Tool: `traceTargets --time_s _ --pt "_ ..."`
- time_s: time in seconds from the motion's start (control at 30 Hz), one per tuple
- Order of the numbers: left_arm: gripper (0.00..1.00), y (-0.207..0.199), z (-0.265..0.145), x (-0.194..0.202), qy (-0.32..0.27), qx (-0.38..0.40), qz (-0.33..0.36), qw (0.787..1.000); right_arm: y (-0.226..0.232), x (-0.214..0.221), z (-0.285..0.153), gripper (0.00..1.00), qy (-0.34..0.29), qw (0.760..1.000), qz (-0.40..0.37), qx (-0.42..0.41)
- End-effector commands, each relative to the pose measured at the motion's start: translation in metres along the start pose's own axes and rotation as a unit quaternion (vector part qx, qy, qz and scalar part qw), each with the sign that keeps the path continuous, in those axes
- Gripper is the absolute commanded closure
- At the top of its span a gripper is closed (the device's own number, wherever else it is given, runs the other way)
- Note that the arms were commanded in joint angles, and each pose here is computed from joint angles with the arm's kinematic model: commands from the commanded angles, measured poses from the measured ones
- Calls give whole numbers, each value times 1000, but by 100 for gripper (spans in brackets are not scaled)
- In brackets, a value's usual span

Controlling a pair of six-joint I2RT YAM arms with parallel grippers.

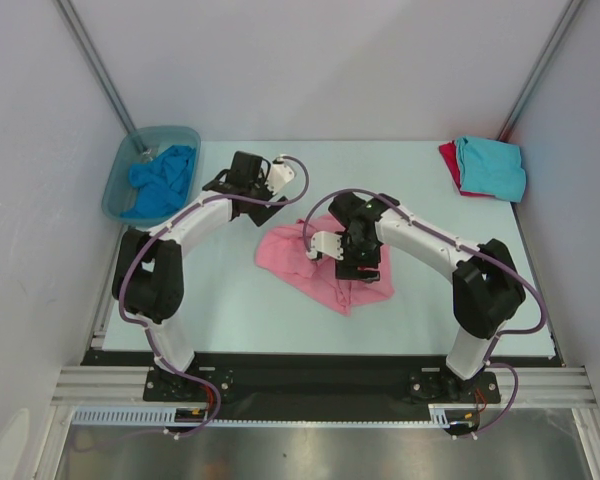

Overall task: Fold and stack the t-shirts
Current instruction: Flatten the tshirt out

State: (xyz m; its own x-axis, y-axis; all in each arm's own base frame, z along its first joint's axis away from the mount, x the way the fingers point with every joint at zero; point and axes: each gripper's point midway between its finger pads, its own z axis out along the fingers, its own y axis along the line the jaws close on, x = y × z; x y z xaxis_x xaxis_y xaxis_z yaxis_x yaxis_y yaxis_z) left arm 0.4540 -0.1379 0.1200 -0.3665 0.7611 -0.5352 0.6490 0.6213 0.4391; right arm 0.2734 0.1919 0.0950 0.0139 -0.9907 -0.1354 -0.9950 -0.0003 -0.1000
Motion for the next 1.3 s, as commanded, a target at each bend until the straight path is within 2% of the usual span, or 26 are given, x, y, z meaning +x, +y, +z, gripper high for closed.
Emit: traceTargets --time_s 0.0,0.2,0.3,0.33,0.4,0.43,0.47,0.73,0.87,1.0,1.07,1.2,1.23,1.27 --pt "2 24 -18 -29 -44 -30 -17 998 17 3 3 27 3 999 -6 -31" --pt "2 26 -16 -30 -41 -33 -10 999 35 6 14 29 8 998 -6 -62" --pt "2 27 -15 -32 -42 -33 -10 999 36 8 19 35 13 998 -5 -68" --pt "2 28 -15 -33 -44 -33 -10 998 36 8 21 47 15 997 -2 -69" --pt "1 30 -16 -35 -46 -35 -12 998 32 6 23 63 15 998 1 -63" --pt "1 29 -15 -35 -45 -34 -12 998 28 5 24 87 15 998 7 -56" --pt "1 29 -15 -34 -45 -33 -12 998 23 6 24 100 19 999 10 -46" --pt "2 24 -14 -32 -46 -25 -15 999 -36 1 -3 100 10 997 28 77" --pt "1 23 -14 -35 -51 -22 -23 998 -94 4 -44 100 21 976 27 215" --pt "2 19 -15 -34 -53 -16 -26 998 -151 12 -92 100 26 941 44 334" --pt "1 19 -15 -33 -54 -16 -26 998 -173 28 -113 100 57 918 55 388" --pt "1 16 -15 -30 -52 -13 -27 998 -221 68 -158 100 97 859 76 496" --pt "2 16 -15 -30 -52 -13 -28 998 -227 82 -162 100 129 850 65 507" --pt "2 16 -15 -30 -53 -12 -29 998 -237 86 -176 100 126 830 73 539"
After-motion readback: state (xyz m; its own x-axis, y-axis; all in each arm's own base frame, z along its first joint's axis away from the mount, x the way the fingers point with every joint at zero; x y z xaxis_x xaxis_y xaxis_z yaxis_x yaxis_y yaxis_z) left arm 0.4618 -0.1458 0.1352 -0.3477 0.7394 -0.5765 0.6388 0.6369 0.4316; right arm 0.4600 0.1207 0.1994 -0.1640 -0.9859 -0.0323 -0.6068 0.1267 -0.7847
